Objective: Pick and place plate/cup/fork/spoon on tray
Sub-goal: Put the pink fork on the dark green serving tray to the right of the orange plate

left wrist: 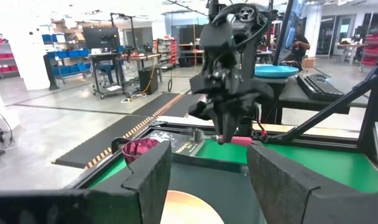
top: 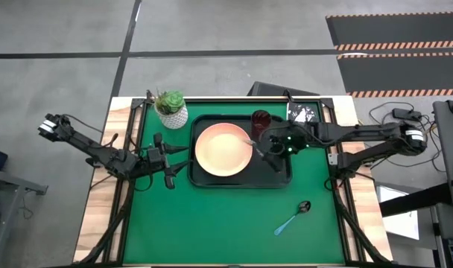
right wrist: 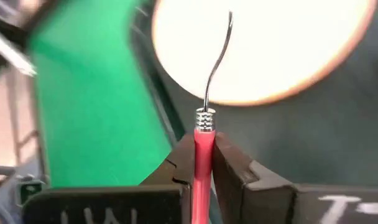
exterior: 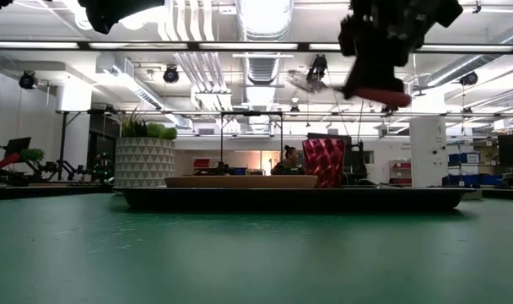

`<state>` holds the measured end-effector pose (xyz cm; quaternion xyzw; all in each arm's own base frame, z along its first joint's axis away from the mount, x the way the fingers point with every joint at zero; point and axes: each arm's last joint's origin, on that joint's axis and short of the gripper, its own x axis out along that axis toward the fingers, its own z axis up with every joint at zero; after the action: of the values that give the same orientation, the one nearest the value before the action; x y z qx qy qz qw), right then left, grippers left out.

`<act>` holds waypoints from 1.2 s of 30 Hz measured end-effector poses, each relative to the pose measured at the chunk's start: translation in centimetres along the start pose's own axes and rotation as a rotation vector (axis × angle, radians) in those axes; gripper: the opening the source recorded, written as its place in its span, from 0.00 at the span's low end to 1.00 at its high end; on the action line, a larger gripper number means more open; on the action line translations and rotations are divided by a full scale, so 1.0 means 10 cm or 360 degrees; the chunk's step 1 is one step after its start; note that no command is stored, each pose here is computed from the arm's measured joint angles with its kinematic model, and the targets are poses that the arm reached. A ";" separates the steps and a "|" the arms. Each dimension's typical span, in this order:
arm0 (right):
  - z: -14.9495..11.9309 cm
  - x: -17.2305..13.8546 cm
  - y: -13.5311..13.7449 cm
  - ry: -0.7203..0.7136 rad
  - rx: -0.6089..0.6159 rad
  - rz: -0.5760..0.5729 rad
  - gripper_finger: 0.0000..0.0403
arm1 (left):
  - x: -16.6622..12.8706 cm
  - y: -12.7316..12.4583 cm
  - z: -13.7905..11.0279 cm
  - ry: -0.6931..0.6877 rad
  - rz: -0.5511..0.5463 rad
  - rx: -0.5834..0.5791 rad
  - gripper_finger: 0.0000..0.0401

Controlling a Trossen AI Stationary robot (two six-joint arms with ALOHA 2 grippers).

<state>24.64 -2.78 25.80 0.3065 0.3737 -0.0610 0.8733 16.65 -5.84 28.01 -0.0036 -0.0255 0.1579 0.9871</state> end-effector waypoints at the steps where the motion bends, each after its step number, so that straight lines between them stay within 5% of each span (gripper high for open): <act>1: 0.00 0.01 0.01 -0.0058 -0.0034 0.0051 0.06 | 0.00 0.00 0.00 0.0000 0.0000 -0.0001 0.47; 12: -0.11 0.32 -0.08 -0.0671 -0.0510 0.0538 0.06 | 0.04 -0.04 -0.07 0.0041 0.0000 -0.0045 0.47; 22: -0.26 0.36 -0.15 -0.1248 -0.0836 0.0744 0.06 | 0.28 -0.28 -0.32 0.0068 0.0000 -0.0144 0.47; 28: -0.30 0.44 -0.14 -0.1332 -0.0917 0.0783 0.06 | 0.43 -0.43 -0.45 0.0011 -0.0004 -0.0140 0.47; 36: -0.34 0.64 -0.16 -0.1162 -0.0932 0.0865 0.06 | 0.57 -0.54 -0.46 -0.0170 0.0006 -0.0156 0.47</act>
<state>26.61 -1.28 18.79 0.0947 -0.0455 0.1714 0.9796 24.01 -9.22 23.76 -0.0437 -0.0860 0.1583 0.9827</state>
